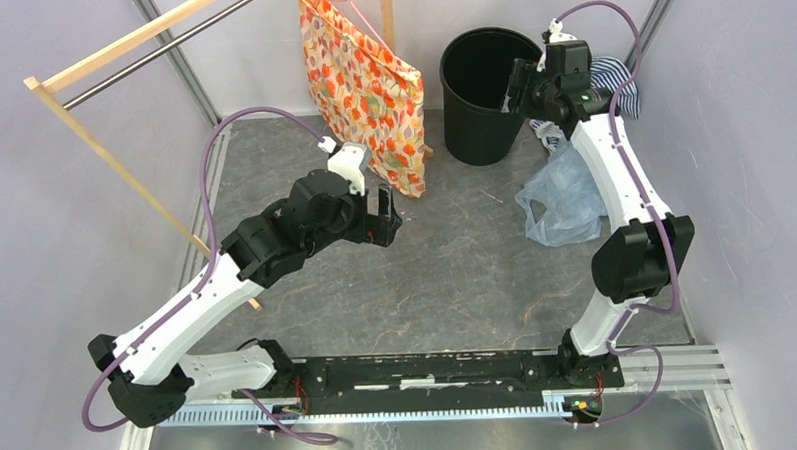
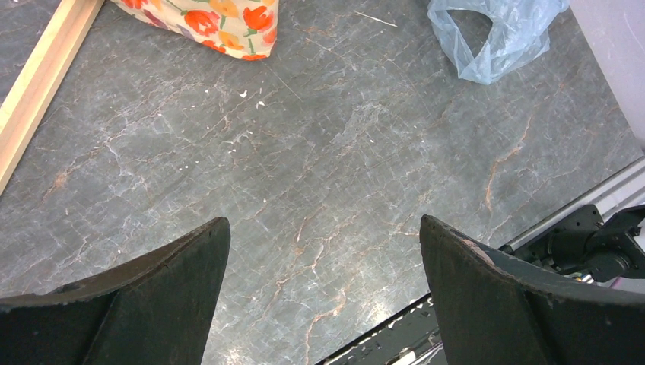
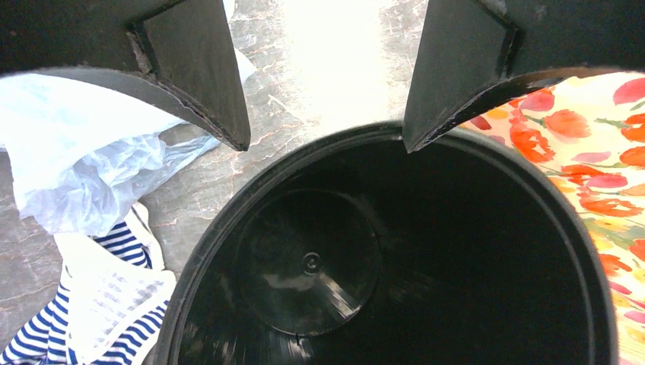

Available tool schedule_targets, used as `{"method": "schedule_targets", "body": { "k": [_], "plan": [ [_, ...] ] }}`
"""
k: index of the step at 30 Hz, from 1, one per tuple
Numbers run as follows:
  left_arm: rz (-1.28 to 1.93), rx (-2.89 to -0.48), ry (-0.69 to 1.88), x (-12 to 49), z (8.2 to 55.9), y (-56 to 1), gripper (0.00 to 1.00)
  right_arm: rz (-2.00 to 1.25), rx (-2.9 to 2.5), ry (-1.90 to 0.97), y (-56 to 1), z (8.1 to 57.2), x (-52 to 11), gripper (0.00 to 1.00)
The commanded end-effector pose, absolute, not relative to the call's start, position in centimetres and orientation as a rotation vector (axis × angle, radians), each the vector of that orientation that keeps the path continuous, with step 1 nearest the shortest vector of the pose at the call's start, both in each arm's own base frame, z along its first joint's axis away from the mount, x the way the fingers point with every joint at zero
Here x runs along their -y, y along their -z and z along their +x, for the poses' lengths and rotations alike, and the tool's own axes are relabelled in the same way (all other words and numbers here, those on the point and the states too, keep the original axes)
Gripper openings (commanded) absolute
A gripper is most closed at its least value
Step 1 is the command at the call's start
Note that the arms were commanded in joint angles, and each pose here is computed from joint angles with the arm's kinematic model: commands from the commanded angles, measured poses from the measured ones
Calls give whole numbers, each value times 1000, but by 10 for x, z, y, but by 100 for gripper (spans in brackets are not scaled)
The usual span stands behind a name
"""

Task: Put the trash bags into the trash bin

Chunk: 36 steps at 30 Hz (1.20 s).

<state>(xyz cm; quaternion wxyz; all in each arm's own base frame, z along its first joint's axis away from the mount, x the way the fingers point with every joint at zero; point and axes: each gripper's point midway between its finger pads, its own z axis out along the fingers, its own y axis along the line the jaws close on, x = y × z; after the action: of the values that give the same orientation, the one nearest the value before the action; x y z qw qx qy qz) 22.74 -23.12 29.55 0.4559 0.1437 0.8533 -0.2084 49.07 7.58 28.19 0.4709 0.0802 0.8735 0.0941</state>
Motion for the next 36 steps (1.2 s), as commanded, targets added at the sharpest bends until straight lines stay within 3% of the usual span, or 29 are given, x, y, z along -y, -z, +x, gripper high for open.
{"method": "schedule_targets", "body": {
  "k": [1,13,24,36],
  "plan": [
    [321,-2069,495,228,233,-312,100,150,-1969,-226,-347,485,-73,82],
    [336,-2064,497,228,232,-314,100,156,-1942,-138,-357,454,-55,87],
    [333,-2084,570,230,221,-308,100,247,-2043,81,-242,344,-7,88],
    [328,-2156,656,239,207,-270,100,272,-2130,215,-150,339,9,87]
  ]
}}
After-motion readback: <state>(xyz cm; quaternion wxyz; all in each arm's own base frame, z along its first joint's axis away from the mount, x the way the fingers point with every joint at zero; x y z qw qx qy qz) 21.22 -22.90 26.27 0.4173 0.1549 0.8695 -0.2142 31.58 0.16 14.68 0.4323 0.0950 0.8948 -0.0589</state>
